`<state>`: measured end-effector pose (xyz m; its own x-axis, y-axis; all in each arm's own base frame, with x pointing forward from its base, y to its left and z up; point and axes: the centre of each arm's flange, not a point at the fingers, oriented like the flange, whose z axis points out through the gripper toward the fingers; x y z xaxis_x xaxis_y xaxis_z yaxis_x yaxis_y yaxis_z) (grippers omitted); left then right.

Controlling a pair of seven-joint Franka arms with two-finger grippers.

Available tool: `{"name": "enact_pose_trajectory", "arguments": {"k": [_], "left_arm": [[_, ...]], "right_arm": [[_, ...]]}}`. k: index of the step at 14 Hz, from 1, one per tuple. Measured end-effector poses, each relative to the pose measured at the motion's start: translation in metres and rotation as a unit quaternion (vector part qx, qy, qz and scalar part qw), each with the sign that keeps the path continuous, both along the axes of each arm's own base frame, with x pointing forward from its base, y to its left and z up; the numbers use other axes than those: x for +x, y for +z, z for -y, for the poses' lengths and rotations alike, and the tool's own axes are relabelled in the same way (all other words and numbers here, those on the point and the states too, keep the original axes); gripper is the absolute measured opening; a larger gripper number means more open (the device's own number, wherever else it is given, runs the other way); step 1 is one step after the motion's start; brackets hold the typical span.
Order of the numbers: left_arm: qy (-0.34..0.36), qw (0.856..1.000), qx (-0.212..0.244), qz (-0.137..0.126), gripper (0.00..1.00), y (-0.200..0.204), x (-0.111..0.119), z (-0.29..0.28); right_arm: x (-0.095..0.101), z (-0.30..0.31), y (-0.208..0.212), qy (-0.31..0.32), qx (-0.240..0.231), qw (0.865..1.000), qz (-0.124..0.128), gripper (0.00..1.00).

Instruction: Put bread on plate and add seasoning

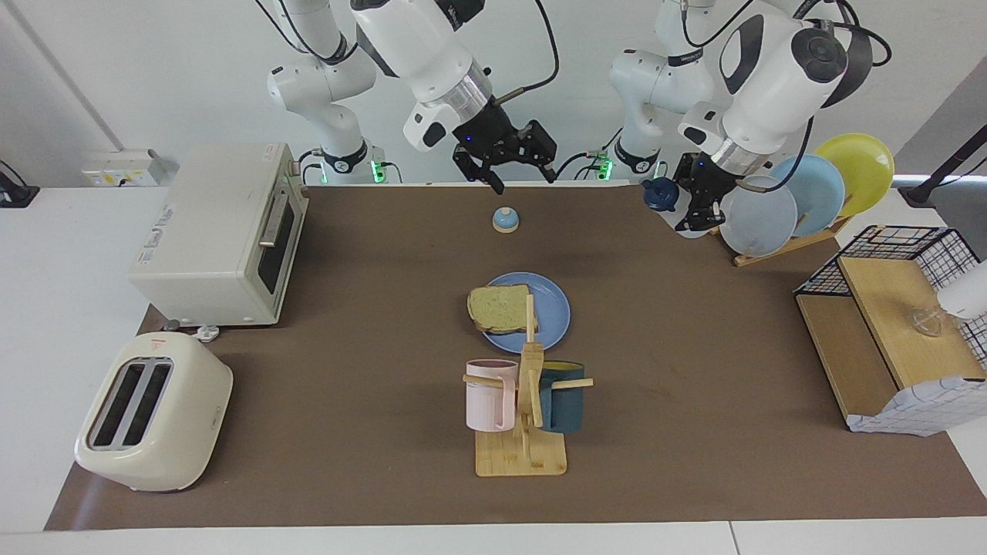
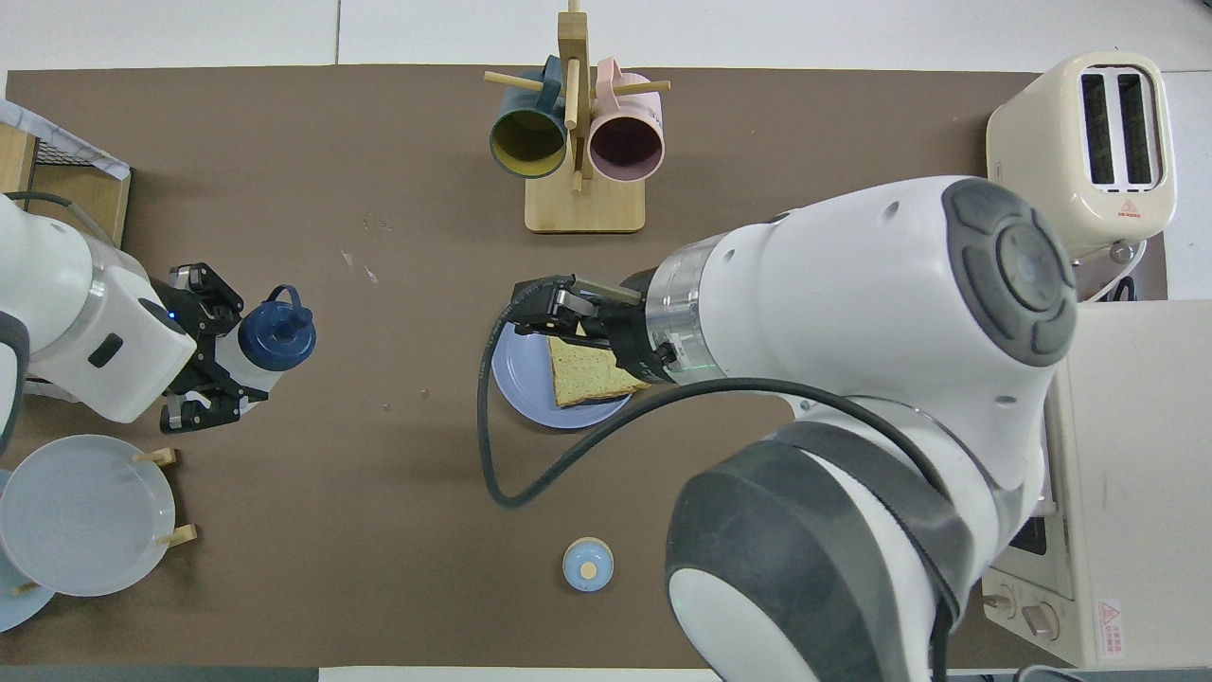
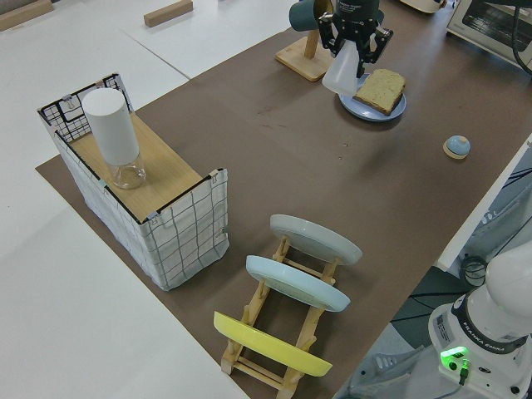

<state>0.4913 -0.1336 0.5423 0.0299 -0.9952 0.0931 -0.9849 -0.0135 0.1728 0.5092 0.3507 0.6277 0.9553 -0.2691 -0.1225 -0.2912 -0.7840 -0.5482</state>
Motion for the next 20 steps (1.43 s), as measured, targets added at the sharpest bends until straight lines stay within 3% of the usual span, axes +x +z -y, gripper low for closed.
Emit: {"name": "enact_pose_trajectory", "arguments": {"k": [3,8,12,13,15,20], "left_arm": [[-0.005,1.000,0.002,-0.005,0.47,-0.002,-0.013,0.016],[-0.006,1.000,0.005,-0.006,0.47,-0.002,-0.020,0.028],[-0.006,1.000,0.007,-0.008,0.47,-0.003,-0.024,0.033],[-0.006,1.000,0.006,-0.008,0.47,-0.003,-0.025,0.033],[-0.004,1.000,0.006,-0.008,0.47,-0.003,-0.025,0.033],[-0.001,1.000,0.007,-0.008,0.47,-0.003,-0.026,0.034]], "right_arm": [[-0.014,-0.024,0.012,0.016,0.010,1.000,0.011,1.00],[-0.041,-0.073,0.018,0.039,0.025,0.998,0.053,0.97],[-0.034,-0.081,0.010,0.032,0.019,0.996,0.084,0.78],[-0.032,-0.085,0.005,0.033,0.014,0.995,0.091,0.78],[-0.032,-0.096,-0.003,0.037,0.007,0.994,0.107,0.66],[-0.038,-0.112,-0.013,0.045,0.008,0.993,0.111,0.57]]}}
